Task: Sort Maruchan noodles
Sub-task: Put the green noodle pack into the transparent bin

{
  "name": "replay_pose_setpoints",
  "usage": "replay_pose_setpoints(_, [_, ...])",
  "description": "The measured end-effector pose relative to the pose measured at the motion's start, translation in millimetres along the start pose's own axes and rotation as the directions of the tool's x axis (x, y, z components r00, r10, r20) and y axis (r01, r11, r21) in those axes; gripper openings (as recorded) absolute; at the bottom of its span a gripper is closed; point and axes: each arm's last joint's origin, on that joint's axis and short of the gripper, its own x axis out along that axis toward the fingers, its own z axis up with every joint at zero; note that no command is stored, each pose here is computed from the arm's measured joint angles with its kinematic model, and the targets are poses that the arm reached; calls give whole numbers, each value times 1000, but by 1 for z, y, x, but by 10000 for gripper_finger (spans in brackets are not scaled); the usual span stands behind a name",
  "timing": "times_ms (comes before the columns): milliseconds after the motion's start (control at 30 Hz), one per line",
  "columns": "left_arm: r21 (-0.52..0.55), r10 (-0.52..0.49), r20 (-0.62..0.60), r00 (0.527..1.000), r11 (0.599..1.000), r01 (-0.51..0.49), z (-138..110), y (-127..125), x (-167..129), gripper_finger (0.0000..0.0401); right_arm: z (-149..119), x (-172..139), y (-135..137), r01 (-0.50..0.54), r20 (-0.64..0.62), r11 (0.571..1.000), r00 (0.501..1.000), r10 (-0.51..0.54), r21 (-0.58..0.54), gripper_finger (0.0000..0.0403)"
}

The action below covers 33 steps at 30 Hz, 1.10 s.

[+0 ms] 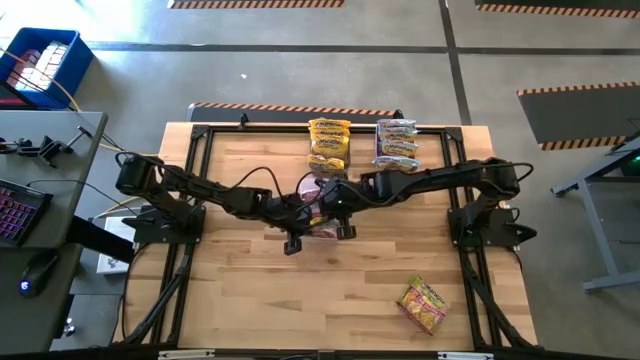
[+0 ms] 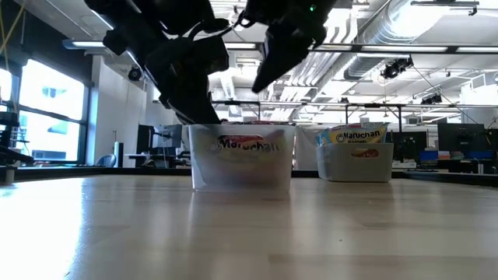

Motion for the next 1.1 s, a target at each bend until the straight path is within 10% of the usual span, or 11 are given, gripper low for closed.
replay_pose_setpoints(367, [-15,2,55,999,1000,-1,8,7,-7,0,-5,-15,2,-59,-38,996,997,61,63,4])
replay_pose_setpoints(733, [-151,123,136,983,983,-102,19,38,-17,0,-5,-1,22,-84,80,994,994,78,67,118])
replay_pose_setpoints(1100, [-216,168,173,971,968,-129,24,55,-19,0,-49,37,1,-21,91,992,996,9,127,12])
